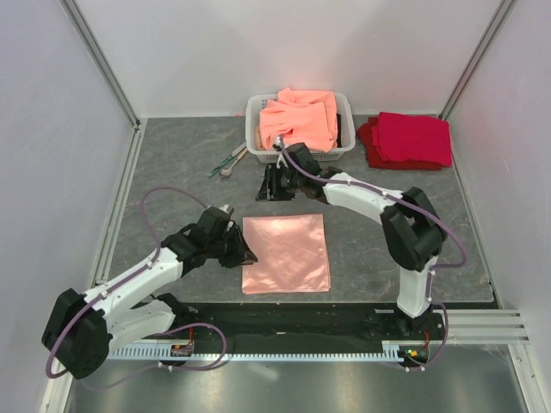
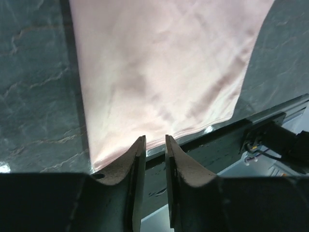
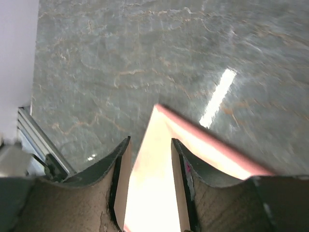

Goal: Fold the napkin into a case and place the utensils inside
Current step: Smooth out the square-folded napkin at the center of the board.

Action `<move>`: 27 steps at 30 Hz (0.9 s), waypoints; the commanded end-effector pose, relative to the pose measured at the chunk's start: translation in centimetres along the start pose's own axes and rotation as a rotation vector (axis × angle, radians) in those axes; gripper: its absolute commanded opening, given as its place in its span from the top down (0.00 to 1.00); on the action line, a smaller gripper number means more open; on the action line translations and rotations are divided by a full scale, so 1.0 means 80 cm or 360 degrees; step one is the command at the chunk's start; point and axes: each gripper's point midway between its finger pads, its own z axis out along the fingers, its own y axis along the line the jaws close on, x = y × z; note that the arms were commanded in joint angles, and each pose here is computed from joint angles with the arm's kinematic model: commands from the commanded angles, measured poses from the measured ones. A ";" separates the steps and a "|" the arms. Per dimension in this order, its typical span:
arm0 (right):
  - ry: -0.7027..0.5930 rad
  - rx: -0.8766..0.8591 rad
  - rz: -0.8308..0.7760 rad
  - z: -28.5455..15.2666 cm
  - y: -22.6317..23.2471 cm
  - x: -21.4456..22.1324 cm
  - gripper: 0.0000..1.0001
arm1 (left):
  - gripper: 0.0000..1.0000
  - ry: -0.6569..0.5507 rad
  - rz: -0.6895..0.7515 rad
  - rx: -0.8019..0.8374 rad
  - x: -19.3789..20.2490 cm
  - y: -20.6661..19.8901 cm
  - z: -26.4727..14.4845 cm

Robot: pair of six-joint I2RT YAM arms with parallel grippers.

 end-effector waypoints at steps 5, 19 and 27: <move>-0.0003 0.0580 -0.0078 -0.076 -0.091 0.042 0.59 | 0.80 -0.0170 0.0111 0.0040 -0.106 -0.049 0.032; 0.0031 0.0964 -0.0107 -0.099 -0.178 0.057 0.73 | 0.89 -0.0088 -0.0037 -0.0087 -0.168 -0.026 0.116; 0.0075 0.1077 -0.0120 -0.091 -0.220 0.062 0.74 | 0.90 -0.0066 -0.0070 -0.0137 -0.176 -0.012 0.136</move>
